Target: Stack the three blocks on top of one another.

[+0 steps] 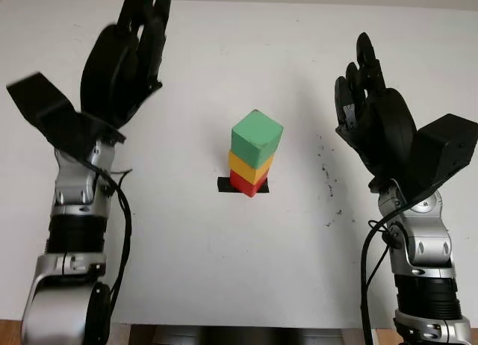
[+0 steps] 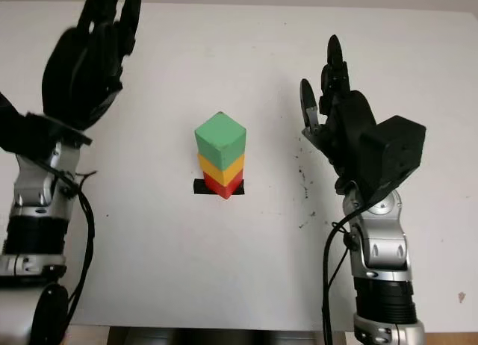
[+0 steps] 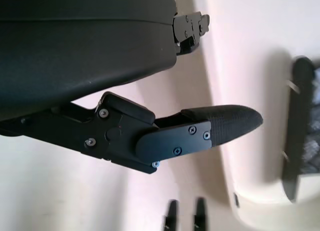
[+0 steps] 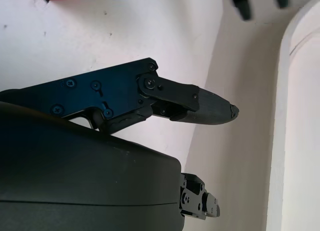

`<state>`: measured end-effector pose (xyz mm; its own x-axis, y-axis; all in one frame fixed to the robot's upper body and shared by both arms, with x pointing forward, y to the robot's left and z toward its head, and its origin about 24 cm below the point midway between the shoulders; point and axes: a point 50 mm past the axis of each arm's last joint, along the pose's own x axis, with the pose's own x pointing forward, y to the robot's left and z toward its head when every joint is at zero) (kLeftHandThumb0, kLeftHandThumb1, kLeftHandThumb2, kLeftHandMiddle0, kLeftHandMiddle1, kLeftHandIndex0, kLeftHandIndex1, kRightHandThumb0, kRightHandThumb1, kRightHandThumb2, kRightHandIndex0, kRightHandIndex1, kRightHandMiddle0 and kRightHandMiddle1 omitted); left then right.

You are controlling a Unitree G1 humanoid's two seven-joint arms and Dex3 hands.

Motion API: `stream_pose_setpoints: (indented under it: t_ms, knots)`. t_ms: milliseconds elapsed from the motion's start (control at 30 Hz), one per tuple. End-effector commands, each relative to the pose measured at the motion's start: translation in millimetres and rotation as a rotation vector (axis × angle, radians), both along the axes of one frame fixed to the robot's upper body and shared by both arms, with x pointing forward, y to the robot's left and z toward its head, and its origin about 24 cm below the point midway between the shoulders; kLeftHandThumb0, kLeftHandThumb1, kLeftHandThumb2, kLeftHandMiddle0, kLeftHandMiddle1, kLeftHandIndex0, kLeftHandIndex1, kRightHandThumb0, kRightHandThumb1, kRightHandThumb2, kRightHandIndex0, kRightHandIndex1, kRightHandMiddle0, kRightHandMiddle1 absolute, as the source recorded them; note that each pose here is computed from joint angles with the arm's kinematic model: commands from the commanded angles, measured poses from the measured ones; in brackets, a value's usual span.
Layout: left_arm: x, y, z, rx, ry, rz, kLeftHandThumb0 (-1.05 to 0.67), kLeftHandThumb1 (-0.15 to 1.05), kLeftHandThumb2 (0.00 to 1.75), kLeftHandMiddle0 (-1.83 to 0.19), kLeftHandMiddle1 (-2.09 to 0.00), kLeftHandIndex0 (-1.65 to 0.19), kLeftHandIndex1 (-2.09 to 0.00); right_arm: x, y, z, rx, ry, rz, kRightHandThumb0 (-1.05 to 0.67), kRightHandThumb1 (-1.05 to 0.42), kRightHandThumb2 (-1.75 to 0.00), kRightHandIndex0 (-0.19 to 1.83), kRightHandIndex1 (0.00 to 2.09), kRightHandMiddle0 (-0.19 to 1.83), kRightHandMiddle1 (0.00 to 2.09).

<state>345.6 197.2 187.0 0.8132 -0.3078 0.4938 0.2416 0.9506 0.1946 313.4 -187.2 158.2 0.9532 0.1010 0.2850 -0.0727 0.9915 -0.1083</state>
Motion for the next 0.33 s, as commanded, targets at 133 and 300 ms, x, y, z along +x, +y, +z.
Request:
stream_pose_setpoints:
  t_ms: [133,300]
  knots:
    - [-7.9,9.2,-42.8,0.033,0.105,0.103,-0.80,1.05,0.69,0.19,0.00,0.19,0.00,3.0,3.4,0.1,0.041,-0.022,0.001,-0.67,-1.05,-0.65,-0.19,0.00,-0.19,0.00]
    - [-11.4,8.0,-63.8,0.057,0.209,0.096,-0.82,1.05,0.68,0.19,0.00,0.19,0.00,4.9,3.0,-3.4,0.045,0.011,-0.004,-0.65,-1.05,-0.66,-0.19,0.00,-0.19,0.00]
